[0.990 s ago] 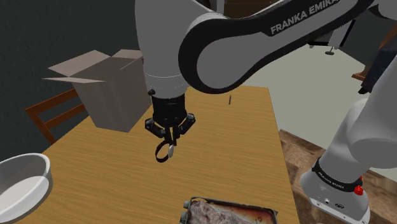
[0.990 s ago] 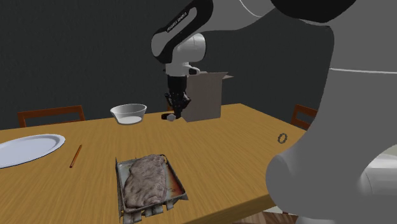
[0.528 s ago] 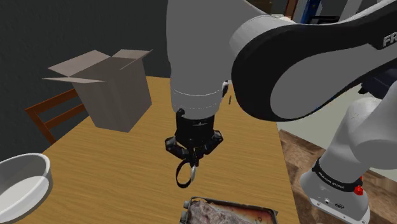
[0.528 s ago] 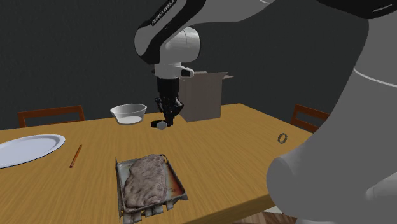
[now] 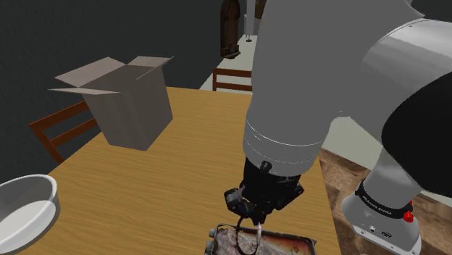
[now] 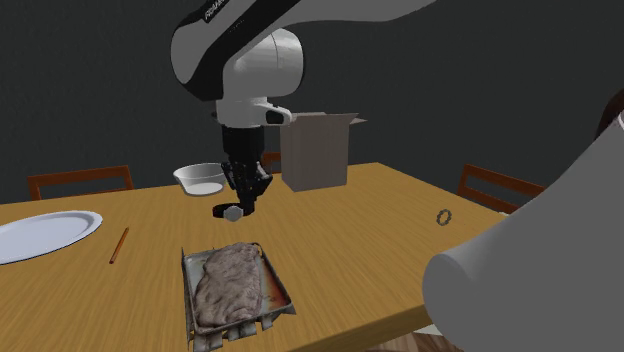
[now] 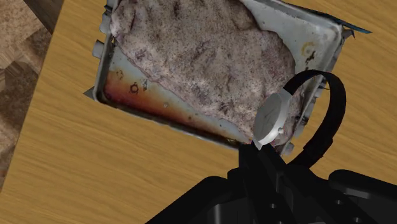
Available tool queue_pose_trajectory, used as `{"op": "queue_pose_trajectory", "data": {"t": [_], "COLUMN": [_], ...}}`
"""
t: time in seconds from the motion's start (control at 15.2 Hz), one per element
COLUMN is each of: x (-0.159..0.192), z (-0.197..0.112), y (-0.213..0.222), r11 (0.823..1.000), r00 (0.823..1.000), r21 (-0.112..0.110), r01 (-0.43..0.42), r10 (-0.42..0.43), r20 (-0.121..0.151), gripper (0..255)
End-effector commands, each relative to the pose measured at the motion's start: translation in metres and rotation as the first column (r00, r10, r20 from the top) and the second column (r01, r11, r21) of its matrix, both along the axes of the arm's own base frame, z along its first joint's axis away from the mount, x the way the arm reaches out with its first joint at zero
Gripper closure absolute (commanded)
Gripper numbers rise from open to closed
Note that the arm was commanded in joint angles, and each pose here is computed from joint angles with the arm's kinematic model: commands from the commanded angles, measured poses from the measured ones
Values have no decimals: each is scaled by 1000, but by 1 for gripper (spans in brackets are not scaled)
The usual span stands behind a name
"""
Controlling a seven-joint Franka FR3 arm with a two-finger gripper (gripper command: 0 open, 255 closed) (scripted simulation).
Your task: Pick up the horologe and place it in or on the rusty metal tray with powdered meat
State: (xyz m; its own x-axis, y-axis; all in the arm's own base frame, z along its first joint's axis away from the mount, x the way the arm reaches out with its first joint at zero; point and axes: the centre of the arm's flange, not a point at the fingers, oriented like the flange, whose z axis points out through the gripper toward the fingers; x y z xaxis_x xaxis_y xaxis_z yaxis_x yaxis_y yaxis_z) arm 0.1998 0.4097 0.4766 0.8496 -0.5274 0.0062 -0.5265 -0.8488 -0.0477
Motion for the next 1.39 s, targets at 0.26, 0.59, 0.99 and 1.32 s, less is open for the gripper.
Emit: {"op": "queue_pose_trajectory", "data": {"t": [0.26, 0.59, 0.99, 1.32], "x": [-47, -47, -47, -47], "z": [-14, -41, -73, -84], "y": [0, 0, 0, 0], "r11": [1000, 1000, 1000, 1000], "r00": [1000, 1000, 1000, 1000], "r21": [1, 1, 1, 1], "r01": [1, 1, 1, 1], "r10": [-1, -1, -1, -1], "r20": [0, 0, 0, 0], "gripper": [255, 255, 255, 255]}}
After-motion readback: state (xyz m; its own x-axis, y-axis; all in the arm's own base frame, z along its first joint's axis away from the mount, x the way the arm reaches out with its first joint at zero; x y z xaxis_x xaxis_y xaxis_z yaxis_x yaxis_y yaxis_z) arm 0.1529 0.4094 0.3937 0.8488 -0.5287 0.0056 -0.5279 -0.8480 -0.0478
